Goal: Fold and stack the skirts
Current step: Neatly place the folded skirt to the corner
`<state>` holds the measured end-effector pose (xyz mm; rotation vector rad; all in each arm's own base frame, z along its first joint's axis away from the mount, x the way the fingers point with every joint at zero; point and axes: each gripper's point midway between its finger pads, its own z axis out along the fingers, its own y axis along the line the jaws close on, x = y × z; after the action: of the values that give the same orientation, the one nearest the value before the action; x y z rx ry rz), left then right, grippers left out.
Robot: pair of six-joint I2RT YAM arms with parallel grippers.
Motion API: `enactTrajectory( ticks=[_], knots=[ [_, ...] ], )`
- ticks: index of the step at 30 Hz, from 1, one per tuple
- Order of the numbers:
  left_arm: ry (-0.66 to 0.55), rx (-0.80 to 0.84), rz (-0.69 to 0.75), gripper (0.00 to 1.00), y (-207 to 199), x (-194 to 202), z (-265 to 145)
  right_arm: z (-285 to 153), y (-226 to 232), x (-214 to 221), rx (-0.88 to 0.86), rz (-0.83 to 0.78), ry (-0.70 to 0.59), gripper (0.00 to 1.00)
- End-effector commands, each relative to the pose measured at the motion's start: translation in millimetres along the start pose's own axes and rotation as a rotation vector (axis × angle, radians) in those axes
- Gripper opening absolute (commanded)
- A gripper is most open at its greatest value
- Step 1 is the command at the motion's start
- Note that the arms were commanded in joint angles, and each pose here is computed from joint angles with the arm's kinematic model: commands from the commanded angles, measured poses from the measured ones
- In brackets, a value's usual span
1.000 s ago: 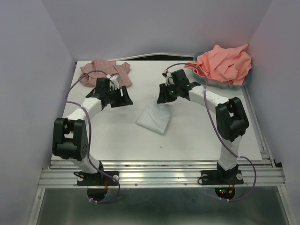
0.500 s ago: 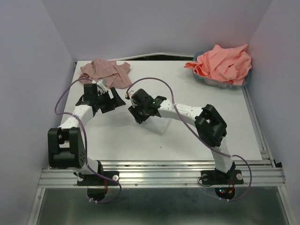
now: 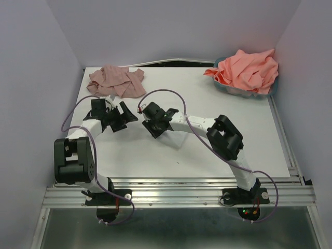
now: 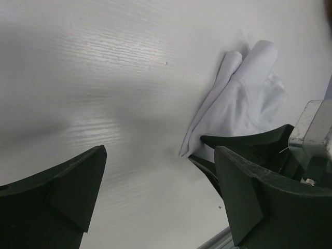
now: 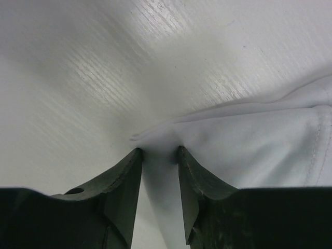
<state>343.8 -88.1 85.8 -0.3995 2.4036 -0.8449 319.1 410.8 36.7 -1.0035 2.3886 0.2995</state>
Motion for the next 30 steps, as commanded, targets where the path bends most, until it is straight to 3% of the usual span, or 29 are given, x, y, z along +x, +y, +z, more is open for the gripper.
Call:
enactTrajectory(
  ticks=[1, 4, 9, 12, 16, 18, 30],
  knots=[
    [0.037, 0.039, -0.031, 0.97, -0.3, 12.6, 9.1, -1.7, 7.6, -12.2, -0.014, -0.019, -0.037, 0.33],
    [0.061, 0.042, -0.035, 0.95, -0.6, 20.4, 16.5, -2.6, 6.5, -11.9, -0.010, -0.022, -0.040, 0.25],
    [0.100, 0.049, -0.050, 0.91, 1.7, 22.5, 29.1, -15.0, 10.2, -18.5, -0.035, -0.025, -0.062, 0.33],
    [0.098, 0.048, -0.049, 0.91, 2.5, 22.6, 29.8, -22.2, 14.7, -24.0, -0.061, -0.024, -0.078, 0.32],
    [0.098, 0.047, -0.052, 0.91, 3.1, 26.0, 28.7, -25.2, 17.3, -27.8, -0.076, -0.027, -0.086, 0.06],
    [0.109, 0.048, -0.051, 0.91, 2.8, 32.4, 30.8, -28.5, 16.2, -31.0, -0.071, -0.028, -0.096, 0.02],
    [0.301, 0.159, -0.048, 0.96, -36.9, 82.7, 72.0, -44.6, 5.3, -37.5, -0.056, 0.004, -0.124, 0.01]
  ],
)
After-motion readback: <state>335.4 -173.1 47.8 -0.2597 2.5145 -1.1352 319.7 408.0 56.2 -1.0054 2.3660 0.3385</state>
